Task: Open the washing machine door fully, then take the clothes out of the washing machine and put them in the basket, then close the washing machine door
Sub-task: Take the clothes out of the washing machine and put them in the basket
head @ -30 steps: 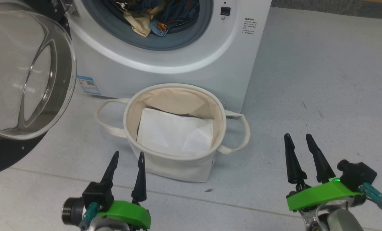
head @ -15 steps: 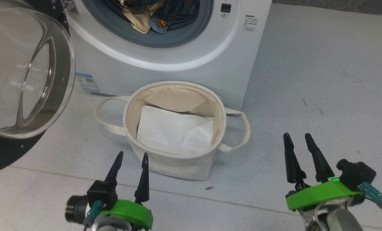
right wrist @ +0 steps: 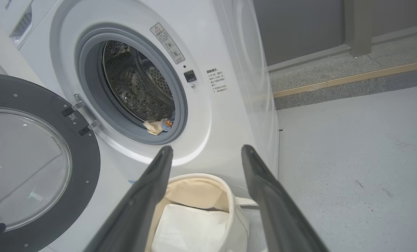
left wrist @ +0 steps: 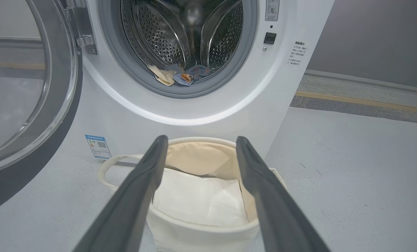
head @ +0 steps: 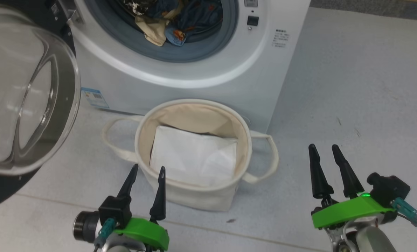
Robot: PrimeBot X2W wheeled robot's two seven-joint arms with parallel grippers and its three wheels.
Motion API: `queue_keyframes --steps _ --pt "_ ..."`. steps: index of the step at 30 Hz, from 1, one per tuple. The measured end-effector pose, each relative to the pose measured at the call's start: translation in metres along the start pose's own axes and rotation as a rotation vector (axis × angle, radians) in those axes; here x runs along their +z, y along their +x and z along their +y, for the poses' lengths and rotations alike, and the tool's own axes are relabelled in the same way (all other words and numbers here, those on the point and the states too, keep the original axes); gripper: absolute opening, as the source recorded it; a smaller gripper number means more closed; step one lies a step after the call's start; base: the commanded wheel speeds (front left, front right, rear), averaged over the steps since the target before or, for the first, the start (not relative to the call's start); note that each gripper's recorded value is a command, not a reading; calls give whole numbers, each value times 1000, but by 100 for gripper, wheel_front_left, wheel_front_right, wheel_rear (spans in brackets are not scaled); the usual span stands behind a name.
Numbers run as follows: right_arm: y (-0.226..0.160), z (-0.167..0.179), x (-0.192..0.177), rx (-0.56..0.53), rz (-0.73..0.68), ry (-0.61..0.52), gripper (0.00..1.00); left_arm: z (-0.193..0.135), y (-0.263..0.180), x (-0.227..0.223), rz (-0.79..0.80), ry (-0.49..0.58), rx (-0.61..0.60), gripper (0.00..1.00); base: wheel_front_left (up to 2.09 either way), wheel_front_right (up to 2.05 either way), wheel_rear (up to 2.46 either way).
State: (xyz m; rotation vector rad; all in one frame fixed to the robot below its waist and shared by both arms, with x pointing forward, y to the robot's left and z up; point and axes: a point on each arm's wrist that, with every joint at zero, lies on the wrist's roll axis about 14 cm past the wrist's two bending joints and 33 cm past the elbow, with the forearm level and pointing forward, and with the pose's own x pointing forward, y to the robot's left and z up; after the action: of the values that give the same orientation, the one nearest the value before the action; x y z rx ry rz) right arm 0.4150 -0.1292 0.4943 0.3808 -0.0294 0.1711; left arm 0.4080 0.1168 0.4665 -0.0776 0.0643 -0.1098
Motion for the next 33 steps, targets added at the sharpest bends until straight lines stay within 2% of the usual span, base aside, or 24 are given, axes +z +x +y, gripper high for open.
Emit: queue_keyframes --steps 13,33 --pt "6 3 1 11 -4 1 100 -3 5 8 -25 20 -19 100 133 -133 0" --pt "8 9 -10 32 24 6 100 -7 10 2 -13 30 -31 100 4 -4 0"
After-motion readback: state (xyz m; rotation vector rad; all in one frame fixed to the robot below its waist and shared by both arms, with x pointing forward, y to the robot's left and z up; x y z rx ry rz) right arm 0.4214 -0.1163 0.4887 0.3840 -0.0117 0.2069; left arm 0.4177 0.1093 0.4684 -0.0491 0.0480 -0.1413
